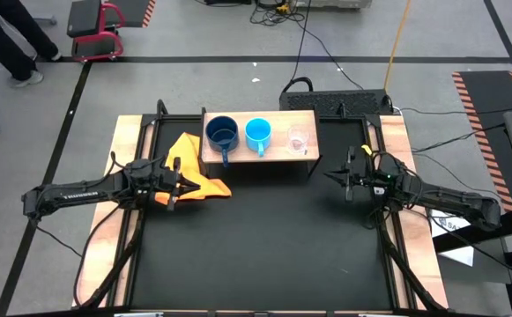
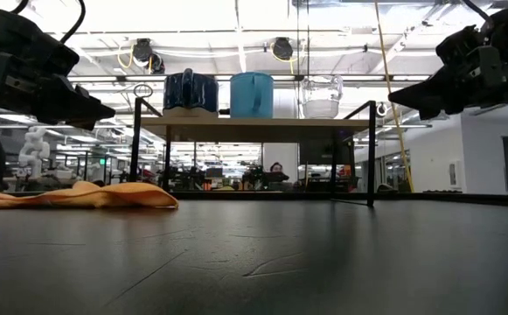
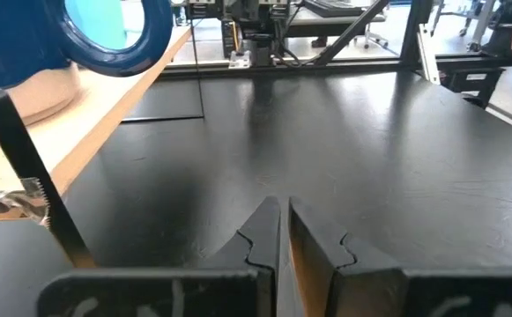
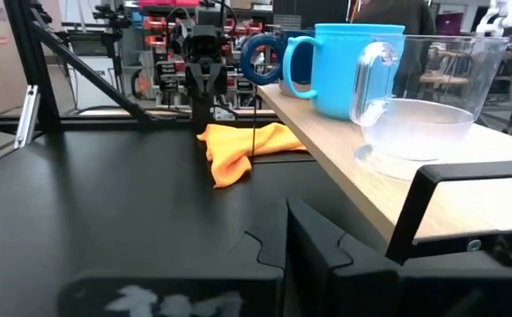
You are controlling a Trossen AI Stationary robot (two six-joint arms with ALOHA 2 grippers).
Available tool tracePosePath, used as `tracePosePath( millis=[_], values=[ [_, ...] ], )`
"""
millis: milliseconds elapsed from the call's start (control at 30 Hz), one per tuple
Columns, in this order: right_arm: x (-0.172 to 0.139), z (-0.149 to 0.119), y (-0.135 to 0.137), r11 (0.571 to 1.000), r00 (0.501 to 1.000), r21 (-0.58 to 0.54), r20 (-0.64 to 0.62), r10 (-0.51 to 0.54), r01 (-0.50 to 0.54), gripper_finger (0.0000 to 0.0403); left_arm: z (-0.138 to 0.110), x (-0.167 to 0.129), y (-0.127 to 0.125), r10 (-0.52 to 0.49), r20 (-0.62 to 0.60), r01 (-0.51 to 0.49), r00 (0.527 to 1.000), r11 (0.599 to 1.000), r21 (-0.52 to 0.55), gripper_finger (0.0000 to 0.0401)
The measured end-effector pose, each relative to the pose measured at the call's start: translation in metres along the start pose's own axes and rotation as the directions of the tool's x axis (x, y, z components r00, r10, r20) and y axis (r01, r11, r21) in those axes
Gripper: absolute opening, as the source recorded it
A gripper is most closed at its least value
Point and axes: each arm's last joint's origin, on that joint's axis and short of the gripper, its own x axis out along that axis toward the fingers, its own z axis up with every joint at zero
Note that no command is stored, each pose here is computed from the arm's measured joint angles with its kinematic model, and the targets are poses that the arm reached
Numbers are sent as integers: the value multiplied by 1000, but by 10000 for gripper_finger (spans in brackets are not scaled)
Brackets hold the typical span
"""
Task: Stack small to large cups/mugs on shelf
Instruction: Return to Home Position
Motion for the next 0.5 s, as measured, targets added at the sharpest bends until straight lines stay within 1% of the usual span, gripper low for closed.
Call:
tracePosePath(
  millis=[100, 267, 367, 500],
  values=[
    [0, 0, 1, 1000, 1000, 1, -2, 11, -11, 0, 0, 0, 0, -2, 0, 2, 1000, 1000, -4, 31],
    [1, 1, 4, 998, 998, -2, 14, 67, -67, 0, 0, 0, -1, -17, 2, 17, 1000, 1000, 0, 31],
    [1, 1, 8, 995, 995, -1, 14, 99, -99, 0, 1, 1, -5, -90, 14, 90, 996, 995, 46, 31],
    [2, 2, 14, 992, 992, 12, 16, 126, -126, 0, 5, 2, -13, -163, 47, 158, 986, 984, 86, 31]
  ],
)
